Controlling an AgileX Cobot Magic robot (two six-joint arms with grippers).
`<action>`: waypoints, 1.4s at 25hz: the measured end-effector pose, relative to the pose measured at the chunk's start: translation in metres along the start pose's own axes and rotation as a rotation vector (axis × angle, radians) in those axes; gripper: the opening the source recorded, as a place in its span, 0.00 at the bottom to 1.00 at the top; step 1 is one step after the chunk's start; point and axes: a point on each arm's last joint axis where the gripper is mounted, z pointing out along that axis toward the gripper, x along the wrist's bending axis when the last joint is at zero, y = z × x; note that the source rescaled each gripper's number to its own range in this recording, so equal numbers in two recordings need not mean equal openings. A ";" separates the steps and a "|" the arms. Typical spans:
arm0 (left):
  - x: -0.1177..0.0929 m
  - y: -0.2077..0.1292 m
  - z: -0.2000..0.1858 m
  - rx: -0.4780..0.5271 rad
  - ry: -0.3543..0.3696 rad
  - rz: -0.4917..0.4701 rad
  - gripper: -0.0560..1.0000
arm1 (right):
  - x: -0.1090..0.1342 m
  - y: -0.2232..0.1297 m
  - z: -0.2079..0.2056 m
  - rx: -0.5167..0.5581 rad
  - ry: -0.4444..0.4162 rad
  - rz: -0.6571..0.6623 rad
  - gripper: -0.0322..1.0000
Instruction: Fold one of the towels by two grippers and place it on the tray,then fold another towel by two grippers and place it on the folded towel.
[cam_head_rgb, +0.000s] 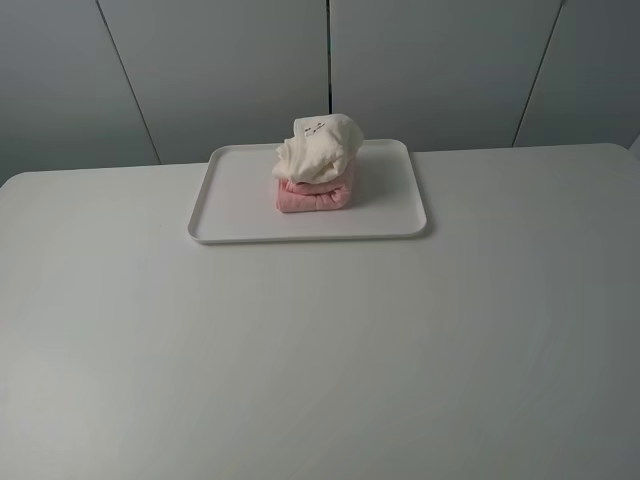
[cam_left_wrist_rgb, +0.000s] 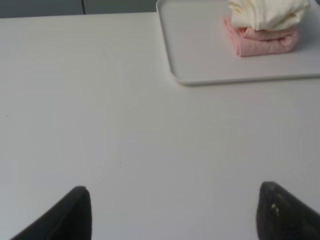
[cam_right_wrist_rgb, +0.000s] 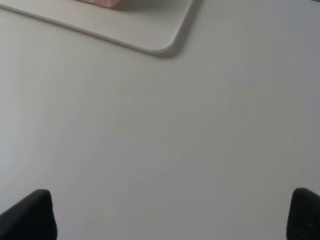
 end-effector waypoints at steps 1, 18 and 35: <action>0.000 -0.001 0.000 -0.003 -0.002 0.000 0.87 | 0.001 -0.007 0.002 -0.006 0.015 -0.008 1.00; 0.006 -0.009 0.017 0.001 0.037 0.062 0.87 | 0.011 -0.038 -0.004 -0.211 0.119 -0.027 1.00; 0.008 -0.010 0.022 -0.008 0.050 0.064 0.87 | 0.015 -0.035 -0.001 -0.216 -0.172 0.197 1.00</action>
